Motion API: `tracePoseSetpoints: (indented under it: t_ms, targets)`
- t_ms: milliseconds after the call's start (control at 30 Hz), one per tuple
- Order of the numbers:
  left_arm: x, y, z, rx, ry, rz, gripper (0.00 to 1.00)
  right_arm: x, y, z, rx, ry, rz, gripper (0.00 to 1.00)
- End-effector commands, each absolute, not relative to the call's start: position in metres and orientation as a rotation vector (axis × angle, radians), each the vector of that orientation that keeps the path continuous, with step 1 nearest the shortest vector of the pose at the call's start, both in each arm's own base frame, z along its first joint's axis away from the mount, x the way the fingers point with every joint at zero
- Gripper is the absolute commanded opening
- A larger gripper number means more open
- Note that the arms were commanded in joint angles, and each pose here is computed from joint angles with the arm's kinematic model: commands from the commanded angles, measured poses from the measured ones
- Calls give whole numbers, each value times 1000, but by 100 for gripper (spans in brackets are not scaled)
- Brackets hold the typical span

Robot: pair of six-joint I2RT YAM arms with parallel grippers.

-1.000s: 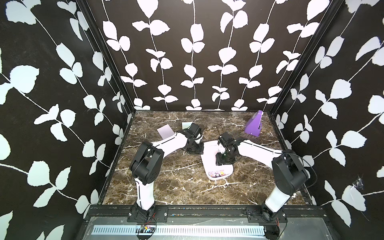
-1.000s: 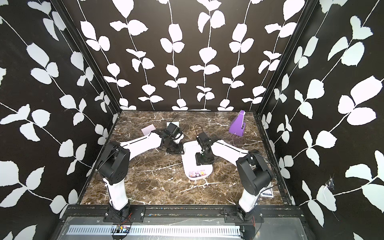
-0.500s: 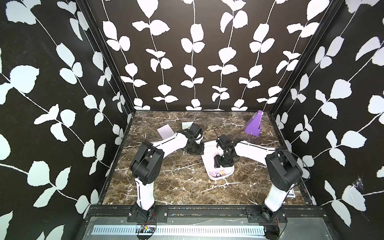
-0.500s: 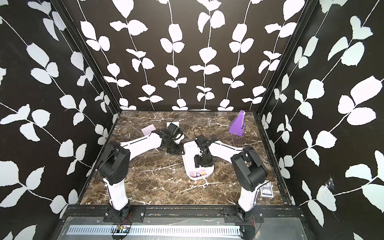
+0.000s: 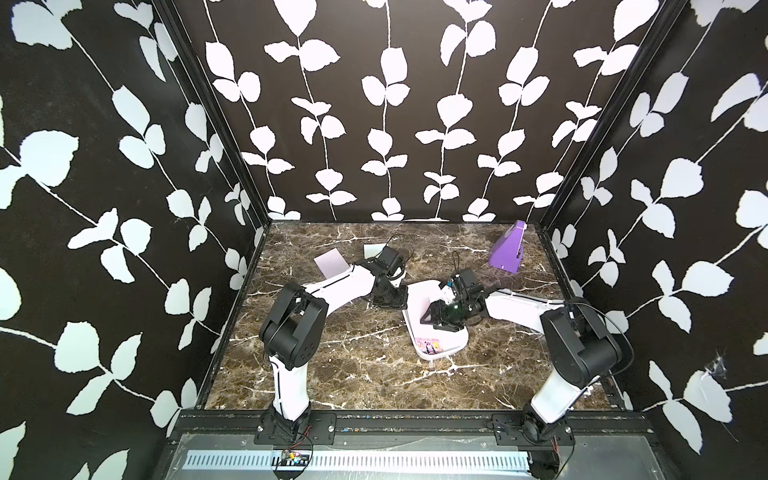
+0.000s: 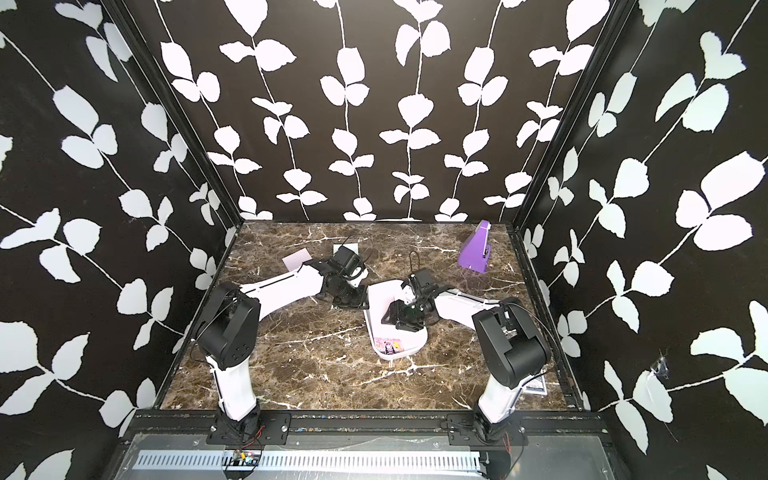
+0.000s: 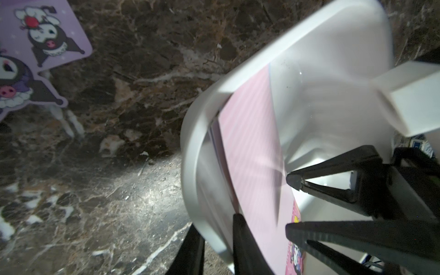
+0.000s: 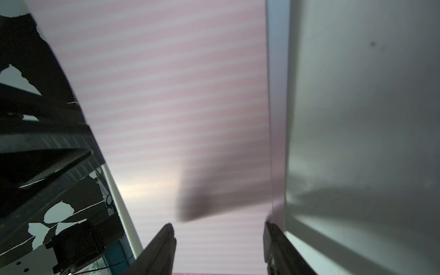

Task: Take the stickers out of the storage box
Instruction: Place the storage box at the center of the board.

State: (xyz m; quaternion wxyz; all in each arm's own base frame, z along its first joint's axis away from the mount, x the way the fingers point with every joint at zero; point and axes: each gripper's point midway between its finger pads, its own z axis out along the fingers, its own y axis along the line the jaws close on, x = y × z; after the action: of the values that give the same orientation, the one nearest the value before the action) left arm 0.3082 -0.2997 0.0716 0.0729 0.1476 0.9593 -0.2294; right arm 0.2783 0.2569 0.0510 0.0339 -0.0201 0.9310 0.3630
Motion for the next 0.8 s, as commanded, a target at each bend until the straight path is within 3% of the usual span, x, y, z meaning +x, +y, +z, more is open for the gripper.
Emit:
tracePoseSetpoints:
  t_ms: [0, 400, 600, 767]
  targets:
    - [303, -298, 70, 460, 2897, -683, 24, 281, 261, 63, -61, 2802, 1194, 60]
    - [302, -300, 69, 460, 2900, -695, 28, 276, 260, 34, -43, 2862, 1201, 60]
    - [302, -303, 70, 461, 2899, -720, 44, 278, 267, 26, -33, 2849, 1256, 60]
    - [305, -306, 78, 474, 2882, -728, 48, 277, 266, 17, -27, 2868, 1247, 60]
